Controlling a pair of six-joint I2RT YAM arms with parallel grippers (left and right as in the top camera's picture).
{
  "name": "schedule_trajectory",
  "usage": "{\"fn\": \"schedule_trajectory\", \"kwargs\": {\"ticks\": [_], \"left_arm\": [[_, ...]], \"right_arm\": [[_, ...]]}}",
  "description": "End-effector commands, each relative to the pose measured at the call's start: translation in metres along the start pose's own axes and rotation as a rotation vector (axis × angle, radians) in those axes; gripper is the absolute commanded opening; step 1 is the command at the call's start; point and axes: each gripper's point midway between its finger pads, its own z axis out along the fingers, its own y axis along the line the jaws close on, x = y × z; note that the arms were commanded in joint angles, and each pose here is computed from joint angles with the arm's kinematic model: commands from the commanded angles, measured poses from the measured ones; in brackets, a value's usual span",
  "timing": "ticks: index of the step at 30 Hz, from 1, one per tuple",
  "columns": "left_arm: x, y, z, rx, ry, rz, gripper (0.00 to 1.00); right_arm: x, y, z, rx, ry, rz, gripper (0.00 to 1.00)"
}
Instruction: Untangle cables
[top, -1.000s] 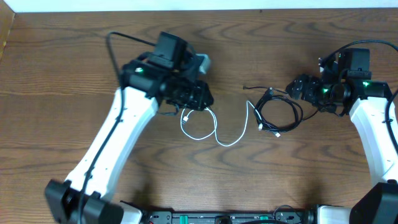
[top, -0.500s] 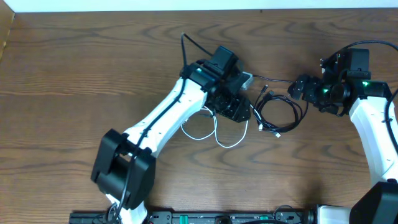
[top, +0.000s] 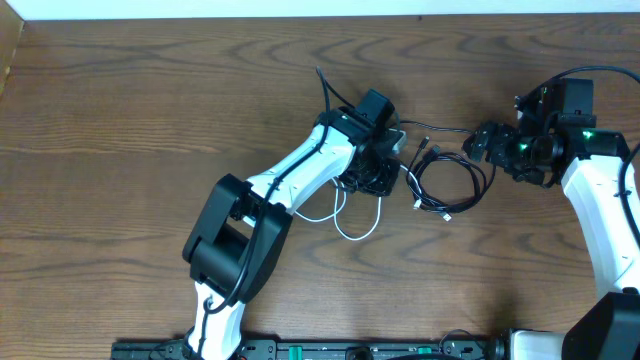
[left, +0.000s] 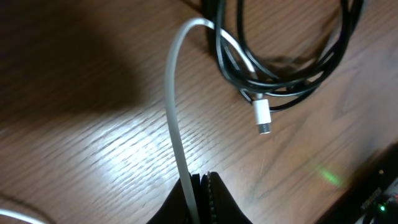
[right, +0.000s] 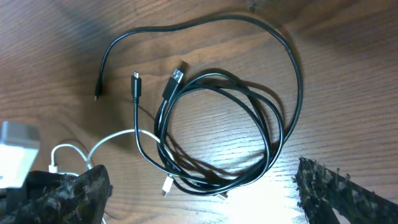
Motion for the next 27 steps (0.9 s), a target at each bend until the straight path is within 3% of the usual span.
{"fn": "schedule_trajectory", "kwargs": {"ticks": [1,8,17,27], "left_arm": [[-0.021,-0.009,-0.049,-0.032,-0.123,-0.002,0.08],[-0.041,-0.048,-0.180,-0.101,-0.490,0.104,0.08],[-0.030,-0.092,-0.325,-0.125,-0.942,0.183,0.08],[-0.031,-0.094,-0.340,-0.124,-0.999,0.188,0.07]], "right_arm": [[0.002,0.001,0.002,0.004,0.010,0.001,0.93],[0.006,0.013,0.010,-0.008,0.025,-0.036,0.93],[0.008,0.030,0.016,-0.037,0.021,-0.082,0.93],[0.014,0.083,0.010,-0.301,0.032,-0.273,0.91]]}}
